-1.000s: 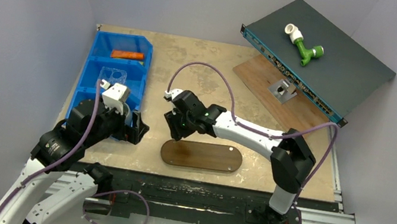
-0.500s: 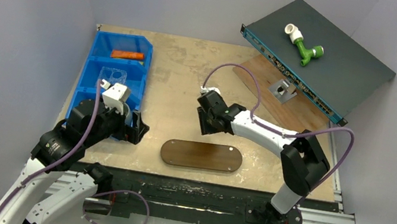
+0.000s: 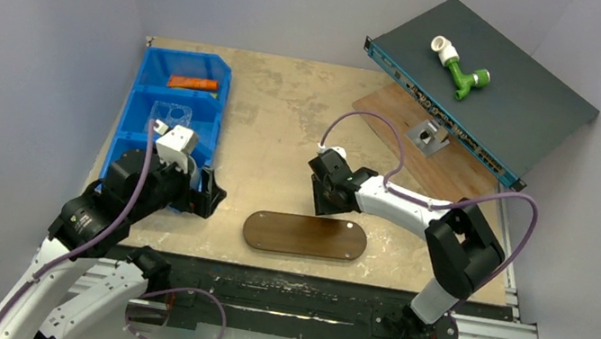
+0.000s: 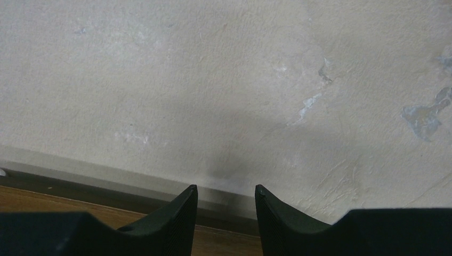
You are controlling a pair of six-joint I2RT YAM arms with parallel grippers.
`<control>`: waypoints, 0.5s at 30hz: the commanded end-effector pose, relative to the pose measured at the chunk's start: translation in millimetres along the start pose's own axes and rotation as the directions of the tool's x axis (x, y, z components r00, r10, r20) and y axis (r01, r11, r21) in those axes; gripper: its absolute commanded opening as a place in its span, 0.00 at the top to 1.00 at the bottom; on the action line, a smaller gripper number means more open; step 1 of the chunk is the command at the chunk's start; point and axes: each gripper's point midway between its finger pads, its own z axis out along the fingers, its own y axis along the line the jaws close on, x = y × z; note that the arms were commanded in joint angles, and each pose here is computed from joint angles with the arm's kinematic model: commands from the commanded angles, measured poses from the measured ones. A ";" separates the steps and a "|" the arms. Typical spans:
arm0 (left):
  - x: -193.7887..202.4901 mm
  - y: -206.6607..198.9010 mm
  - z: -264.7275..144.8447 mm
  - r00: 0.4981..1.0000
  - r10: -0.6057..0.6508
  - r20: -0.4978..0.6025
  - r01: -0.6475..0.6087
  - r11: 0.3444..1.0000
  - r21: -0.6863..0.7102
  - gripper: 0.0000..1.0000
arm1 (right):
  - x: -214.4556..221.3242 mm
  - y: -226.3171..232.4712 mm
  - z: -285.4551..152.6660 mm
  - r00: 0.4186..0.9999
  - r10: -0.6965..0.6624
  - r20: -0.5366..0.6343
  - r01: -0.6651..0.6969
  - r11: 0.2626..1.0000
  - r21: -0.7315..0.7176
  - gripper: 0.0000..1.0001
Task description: Prepare toiletry sets of a toothbrush and toothpaste on the tray
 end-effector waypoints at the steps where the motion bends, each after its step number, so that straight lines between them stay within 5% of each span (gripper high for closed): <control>1: -3.3 0.7 4.3 1.000 0.002 0.014 -0.002 1.000 -0.007 0.00 | -1.6 0.6 -9.5 0.998 0.051 0.039 -0.050 0.999 -0.021 0.55; 15: -2.7 0.9 4.0 1.000 -0.010 0.012 0.010 1.000 -0.011 0.00 | 10.3 -5.9 -15.7 0.996 0.082 0.033 -0.081 0.997 -0.020 0.58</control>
